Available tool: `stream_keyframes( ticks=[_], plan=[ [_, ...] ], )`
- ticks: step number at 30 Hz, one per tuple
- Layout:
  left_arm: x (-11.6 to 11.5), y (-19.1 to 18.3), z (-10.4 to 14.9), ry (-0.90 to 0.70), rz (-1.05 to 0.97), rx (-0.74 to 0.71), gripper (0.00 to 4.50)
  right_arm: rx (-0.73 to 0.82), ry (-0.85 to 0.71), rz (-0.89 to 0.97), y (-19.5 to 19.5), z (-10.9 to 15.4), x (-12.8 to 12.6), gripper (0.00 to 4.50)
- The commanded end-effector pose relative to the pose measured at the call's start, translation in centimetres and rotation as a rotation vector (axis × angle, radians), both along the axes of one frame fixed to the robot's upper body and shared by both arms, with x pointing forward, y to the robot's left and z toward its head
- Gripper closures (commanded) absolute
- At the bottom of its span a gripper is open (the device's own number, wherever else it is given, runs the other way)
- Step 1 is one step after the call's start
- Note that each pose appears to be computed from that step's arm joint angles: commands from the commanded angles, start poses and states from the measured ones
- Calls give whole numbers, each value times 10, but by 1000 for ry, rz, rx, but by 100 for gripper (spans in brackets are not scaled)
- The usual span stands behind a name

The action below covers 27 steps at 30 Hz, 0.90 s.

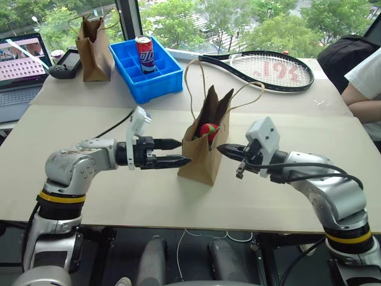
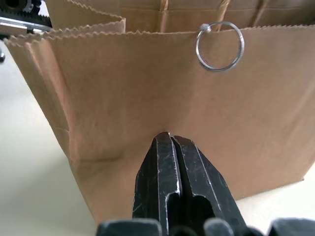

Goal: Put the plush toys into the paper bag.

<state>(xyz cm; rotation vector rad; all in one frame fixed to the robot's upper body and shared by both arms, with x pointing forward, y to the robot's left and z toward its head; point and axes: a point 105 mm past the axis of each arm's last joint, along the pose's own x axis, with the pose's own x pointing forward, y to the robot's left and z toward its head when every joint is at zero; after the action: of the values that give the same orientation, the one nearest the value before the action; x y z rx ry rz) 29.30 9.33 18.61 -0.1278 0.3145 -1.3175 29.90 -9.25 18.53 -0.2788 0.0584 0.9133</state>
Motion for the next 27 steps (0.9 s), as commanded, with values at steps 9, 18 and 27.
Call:
stream_keyframes(
  ticks=[9, 18, 27],
  plan=[
    [-4, -21, 10, -36, 11, -16, 0, 81, -35, 52, 28, 6, -4, 446],
    [6, -21, 6, -76, 52, 40, 67, 104, -24, 60, 36, 1, -5, 450],
    [14, -19, 10, -104, 79, 37, 393, 97, -20, 46, 32, -2, -6, 450]
  ],
)
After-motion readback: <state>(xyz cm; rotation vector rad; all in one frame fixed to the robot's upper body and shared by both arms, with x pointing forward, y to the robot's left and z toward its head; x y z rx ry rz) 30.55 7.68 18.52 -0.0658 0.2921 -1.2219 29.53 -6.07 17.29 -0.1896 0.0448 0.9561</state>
